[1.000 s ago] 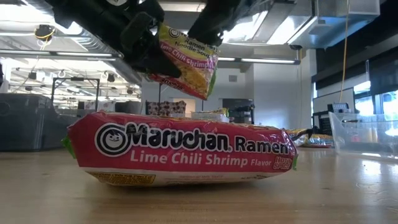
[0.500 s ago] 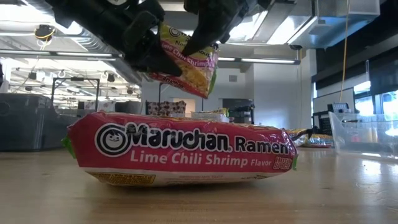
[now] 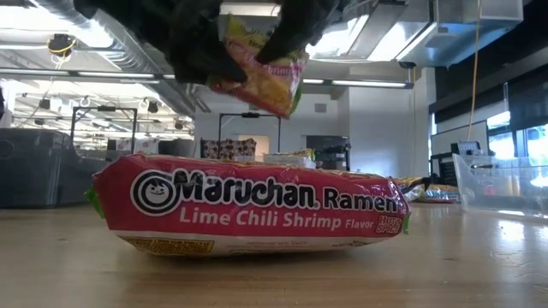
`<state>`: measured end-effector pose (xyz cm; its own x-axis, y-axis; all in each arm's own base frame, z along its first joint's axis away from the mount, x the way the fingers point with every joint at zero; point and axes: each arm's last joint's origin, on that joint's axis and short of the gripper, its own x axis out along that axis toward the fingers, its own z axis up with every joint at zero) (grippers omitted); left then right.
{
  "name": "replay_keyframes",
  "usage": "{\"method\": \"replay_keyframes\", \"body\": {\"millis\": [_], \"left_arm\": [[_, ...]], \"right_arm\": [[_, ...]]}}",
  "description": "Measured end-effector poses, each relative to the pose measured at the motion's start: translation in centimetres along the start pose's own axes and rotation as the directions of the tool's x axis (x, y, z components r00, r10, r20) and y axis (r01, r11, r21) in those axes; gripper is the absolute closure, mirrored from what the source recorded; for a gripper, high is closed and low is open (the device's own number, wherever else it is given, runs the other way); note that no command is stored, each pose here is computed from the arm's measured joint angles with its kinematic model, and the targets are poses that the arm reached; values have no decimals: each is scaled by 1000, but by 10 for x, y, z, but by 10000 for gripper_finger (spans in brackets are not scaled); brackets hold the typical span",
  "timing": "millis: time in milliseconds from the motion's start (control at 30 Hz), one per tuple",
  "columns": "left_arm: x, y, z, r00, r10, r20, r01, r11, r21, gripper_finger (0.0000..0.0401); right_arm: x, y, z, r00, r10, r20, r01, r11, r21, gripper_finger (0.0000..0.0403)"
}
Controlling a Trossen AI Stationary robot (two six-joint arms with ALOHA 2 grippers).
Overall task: Sort Maruchan noodles
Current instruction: Put the bottom green noodle pack into the top transparent bin
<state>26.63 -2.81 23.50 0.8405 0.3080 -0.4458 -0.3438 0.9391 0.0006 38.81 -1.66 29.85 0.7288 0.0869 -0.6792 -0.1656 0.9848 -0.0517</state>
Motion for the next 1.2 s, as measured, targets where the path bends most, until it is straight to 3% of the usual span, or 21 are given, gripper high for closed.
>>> {"method": "replay_keyframes", "body": {"millis": [233,467,667,833,1200], "left_arm": [[-22,11,-2,997,26,-66,-25,1000,16,209],[-17,11,-23,998,7,-66,-5,1000,23,209],[-10,15,-43,997,-41,61,43,999,-24,209],[-8,22,-56,996,-34,80,41,995,-89,209],[-7,24,-59,996,-55,73,63,991,-115,209]], "right_arm": [[-41,-27,2,996,-76,49,74,997,30,305],[-61,-79,-13,979,-200,41,193,973,128,289],[-57,-124,-27,955,-293,49,278,940,200,297],[-38,-154,-44,954,-298,31,279,921,272,295],[8,-177,-80,961,-256,-105,277,899,338,294]]}}
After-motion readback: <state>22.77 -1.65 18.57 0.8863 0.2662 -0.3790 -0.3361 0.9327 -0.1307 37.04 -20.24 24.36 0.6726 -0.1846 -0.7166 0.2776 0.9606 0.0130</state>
